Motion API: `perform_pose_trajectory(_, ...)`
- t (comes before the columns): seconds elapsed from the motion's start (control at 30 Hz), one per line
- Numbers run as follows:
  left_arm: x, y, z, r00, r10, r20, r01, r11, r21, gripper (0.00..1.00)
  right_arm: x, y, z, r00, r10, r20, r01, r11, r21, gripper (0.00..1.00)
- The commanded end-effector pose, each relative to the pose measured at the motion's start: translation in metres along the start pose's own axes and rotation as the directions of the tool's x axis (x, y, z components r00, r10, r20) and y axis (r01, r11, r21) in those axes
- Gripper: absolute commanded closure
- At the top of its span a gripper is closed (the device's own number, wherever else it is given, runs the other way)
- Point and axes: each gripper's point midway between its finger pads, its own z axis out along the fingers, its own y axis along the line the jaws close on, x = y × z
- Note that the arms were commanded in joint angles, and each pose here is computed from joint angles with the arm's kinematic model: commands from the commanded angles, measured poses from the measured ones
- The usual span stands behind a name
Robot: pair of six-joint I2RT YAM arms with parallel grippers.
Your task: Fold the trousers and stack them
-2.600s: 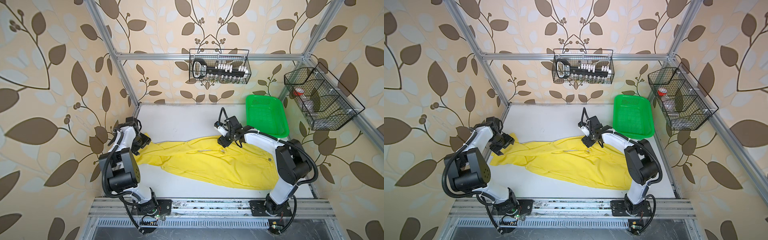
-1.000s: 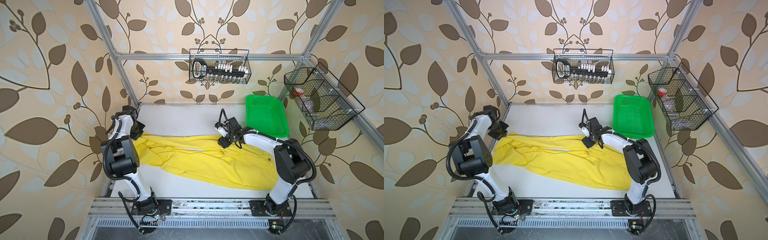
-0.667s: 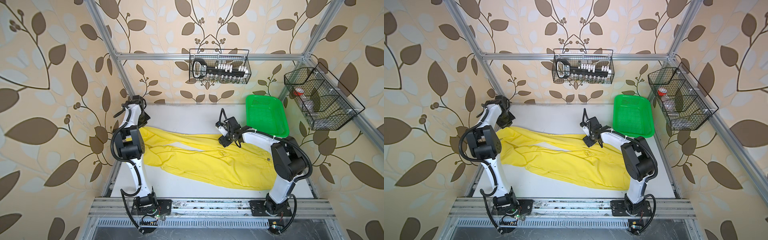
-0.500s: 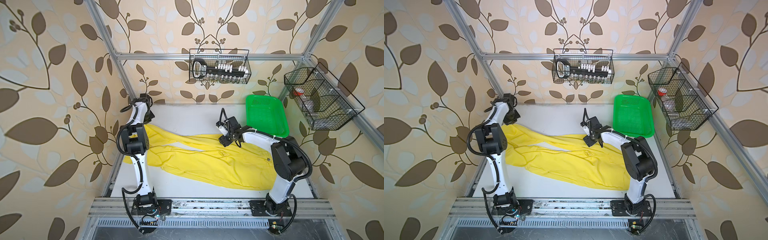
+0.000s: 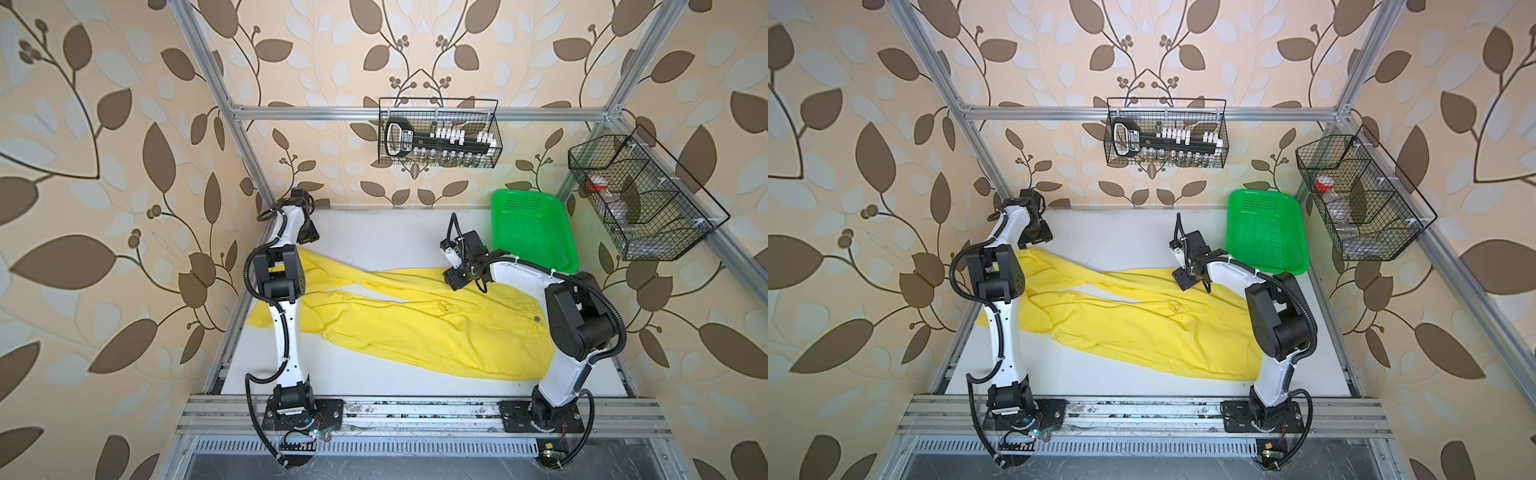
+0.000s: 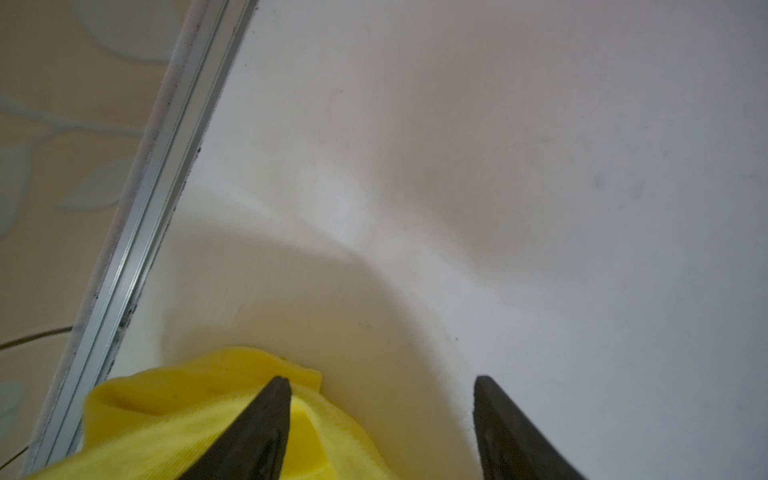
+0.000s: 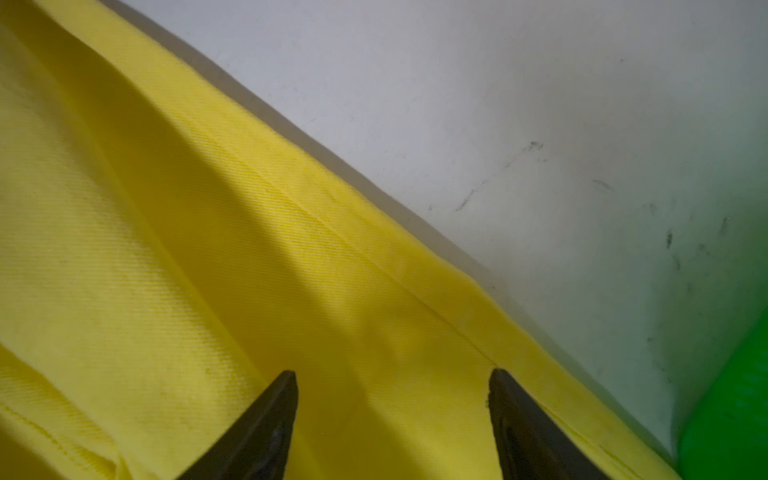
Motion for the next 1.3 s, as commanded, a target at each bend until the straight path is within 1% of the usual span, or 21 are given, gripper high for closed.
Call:
perform_pose_trajectory(0.0, -0.011, 0.004, -0.081, 0.997, -0.010, 0.071, 0.003, 0.995, 0.099, 0.23, -0.040, 0.002, -0.013, 0.996, 0.016, 0.091, -0.014, 1.000, -0.026, 0.27)
perform_pose_trajectory(0.07, 0.001, 0.012, -0.097, 0.998, -0.017, 0.058, 0.011, 0.995, 0.099, 0.22, -0.055, 0.008, -0.012, 0.993, 0.014, 0.114, -0.009, 0.999, -0.046, 0.27)
perform_pose_trajectory(0.13, 0.020, 0.020, -0.106, 0.999, -0.043, 0.015, 0.041, 0.993, 0.109, 0.22, -0.068, 0.016, -0.009, 0.991, 0.019, 0.130, -0.010, 0.997, -0.072, 0.27)
perform_pose_trajectory(0.2, 0.047, 0.033, -0.103, 0.995, -0.082, -0.052, 0.086, 0.992, 0.092, 0.23, -0.073, 0.020, 0.002, 0.993, 0.019, 0.114, -0.010, 0.997, -0.082, 0.27)
perform_pose_trajectory(0.27, 0.069, 0.036, -0.101, 0.991, -0.105, -0.085, 0.114, 0.988, 0.100, 0.25, -0.076, 0.026, 0.010, 0.995, -0.015, 0.097, 0.023, 0.996, -0.081, 0.27)
perform_pose_trajectory(0.33, 0.091, 0.037, -0.093, 0.985, -0.122, -0.121, 0.136, 0.983, 0.120, 0.29, -0.077, 0.031, 0.020, 0.995, -0.064, 0.080, 0.070, 0.995, -0.072, 0.28)
perform_pose_trajectory(0.4, 0.107, 0.038, -0.085, 0.979, -0.135, -0.154, 0.154, 0.981, 0.115, 0.34, -0.075, 0.031, 0.030, 0.994, -0.099, 0.050, 0.102, 0.993, -0.060, 0.29)
perform_pose_trajectory(0.47, 0.120, 0.036, -0.077, 0.973, -0.137, -0.188, 0.162, 0.979, 0.127, 0.37, -0.073, 0.029, 0.039, 0.991, -0.133, 0.024, 0.134, 0.990, -0.048, 0.29)
perform_pose_trajectory(0.6, 0.130, 0.030, -0.058, 0.965, -0.150, -0.213, 0.184, 0.972, 0.148, 0.41, -0.063, 0.028, 0.054, 0.984, -0.176, -0.024, 0.175, 0.984, -0.045, 0.32)
perform_pose_trajectory(0.7, 0.133, 0.025, -0.041, 0.962, -0.154, -0.227, 0.190, 0.971, 0.144, 0.42, -0.054, 0.030, 0.063, 0.980, -0.193, -0.053, 0.190, 0.980, -0.054, 0.34)
perform_pose_trajectory(0.77, 0.132, 0.021, -0.032, 0.961, -0.161, -0.225, 0.199, 0.968, 0.155, 0.42, -0.051, 0.029, 0.067, 0.976, -0.205, -0.073, 0.202, 0.978, -0.054, 0.38)
perform_pose_trajectory(0.83, 0.128, 0.016, -0.025, 0.963, -0.159, -0.216, 0.194, 0.969, 0.152, 0.43, -0.050, 0.029, 0.070, 0.973, -0.215, -0.087, 0.210, 0.976, -0.057, 0.44)
perform_pose_trajectory(0.9, 0.126, 0.012, -0.017, 0.963, -0.153, -0.221, 0.189, 0.970, 0.150, 0.44, -0.046, 0.030, 0.074, 0.969, -0.223, -0.111, 0.217, 0.974, -0.066, 0.47)
perform_pose_trajectory(1.07, 0.130, 0.008, -0.007, 0.964, -0.123, -0.236, 0.158, 0.978, 0.136, 0.46, -0.021, 0.026, 0.080, 0.949, -0.258, -0.180, 0.246, 0.966, -0.082, 0.55)
perform_pose_trajectory(1.17, 0.143, 0.018, -0.001, 0.962, -0.094, -0.256, 0.119, 0.990, 0.081, 0.48, -0.012, 0.017, 0.084, 0.946, -0.249, -0.210, 0.239, 0.968, -0.071, 0.64)
perform_pose_trajectory(1.27, 0.156, 0.050, 0.006, 0.961, -0.078, -0.264, 0.064, 0.996, -0.060, 0.50, -0.005, -0.001, 0.085, 0.946, -0.213, -0.244, 0.214, 0.977, -0.024, 0.72)
